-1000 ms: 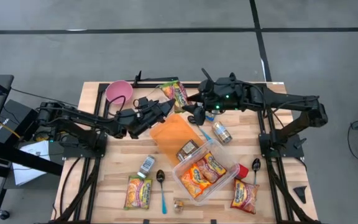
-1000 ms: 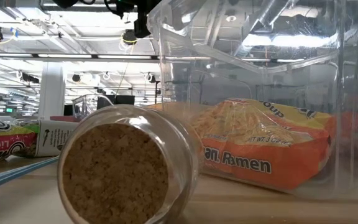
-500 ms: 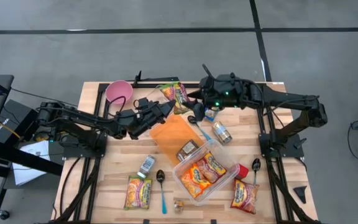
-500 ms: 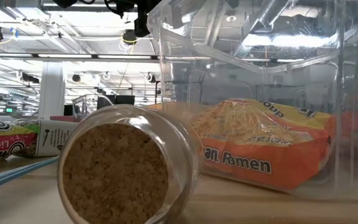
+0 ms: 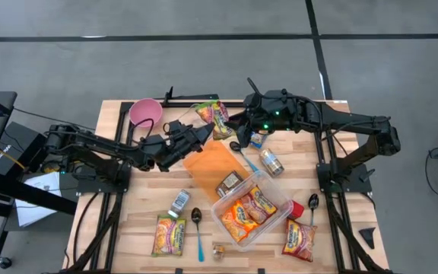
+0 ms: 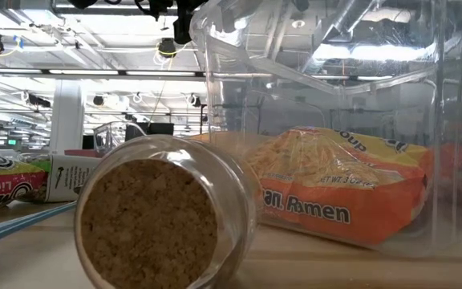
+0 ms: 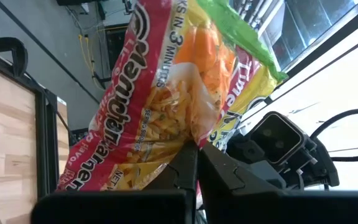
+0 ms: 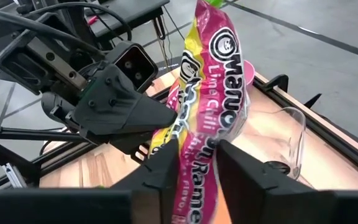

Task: Pick & Place Food Item
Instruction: Put the green noodle pack into the bottom transparent bin

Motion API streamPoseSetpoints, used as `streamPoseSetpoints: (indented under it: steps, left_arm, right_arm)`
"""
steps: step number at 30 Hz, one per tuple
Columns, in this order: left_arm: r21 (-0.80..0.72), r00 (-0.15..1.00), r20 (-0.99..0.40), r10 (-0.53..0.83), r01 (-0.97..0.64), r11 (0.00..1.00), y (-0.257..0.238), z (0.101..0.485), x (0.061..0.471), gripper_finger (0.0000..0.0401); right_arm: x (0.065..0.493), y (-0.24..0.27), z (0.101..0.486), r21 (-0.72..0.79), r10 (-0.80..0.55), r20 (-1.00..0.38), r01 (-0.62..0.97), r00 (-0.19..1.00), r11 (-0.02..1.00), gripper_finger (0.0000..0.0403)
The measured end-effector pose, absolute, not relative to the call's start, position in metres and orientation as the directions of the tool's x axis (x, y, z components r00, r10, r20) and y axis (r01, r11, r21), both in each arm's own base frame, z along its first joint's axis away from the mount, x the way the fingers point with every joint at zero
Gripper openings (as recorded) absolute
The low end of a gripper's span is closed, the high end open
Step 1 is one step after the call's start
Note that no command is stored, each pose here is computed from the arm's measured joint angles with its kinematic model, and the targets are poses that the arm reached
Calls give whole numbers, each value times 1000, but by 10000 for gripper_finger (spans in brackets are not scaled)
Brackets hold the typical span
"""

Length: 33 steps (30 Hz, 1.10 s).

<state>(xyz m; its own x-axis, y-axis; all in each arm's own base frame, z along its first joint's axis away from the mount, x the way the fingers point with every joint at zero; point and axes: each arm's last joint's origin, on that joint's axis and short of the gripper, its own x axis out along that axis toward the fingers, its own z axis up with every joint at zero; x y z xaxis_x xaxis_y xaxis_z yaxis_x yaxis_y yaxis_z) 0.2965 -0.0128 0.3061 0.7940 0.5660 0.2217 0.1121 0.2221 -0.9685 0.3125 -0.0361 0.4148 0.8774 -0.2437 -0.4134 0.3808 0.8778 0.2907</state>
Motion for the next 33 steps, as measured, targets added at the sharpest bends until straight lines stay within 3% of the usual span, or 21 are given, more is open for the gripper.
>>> streamPoseSetpoints:
  steps: [8,13,21,33]
  left_arm:
    - [-969,793,221,569,111,222,-13,306,296,2]
    - [-969,808,211,550,99,225,-18,305,297,12]
    - [-946,851,213,481,56,319,-31,305,296,49]
    - [-903,947,229,224,121,413,-34,297,273,109]
  right_arm:
    - [312,-36,415,288,-242,-413,378,878,880,7]
    - [312,-35,415,301,-241,-413,381,878,874,3]
    - [312,-36,415,333,-243,-413,394,878,857,1]
    - [295,-41,418,380,-262,-463,456,847,805,0]
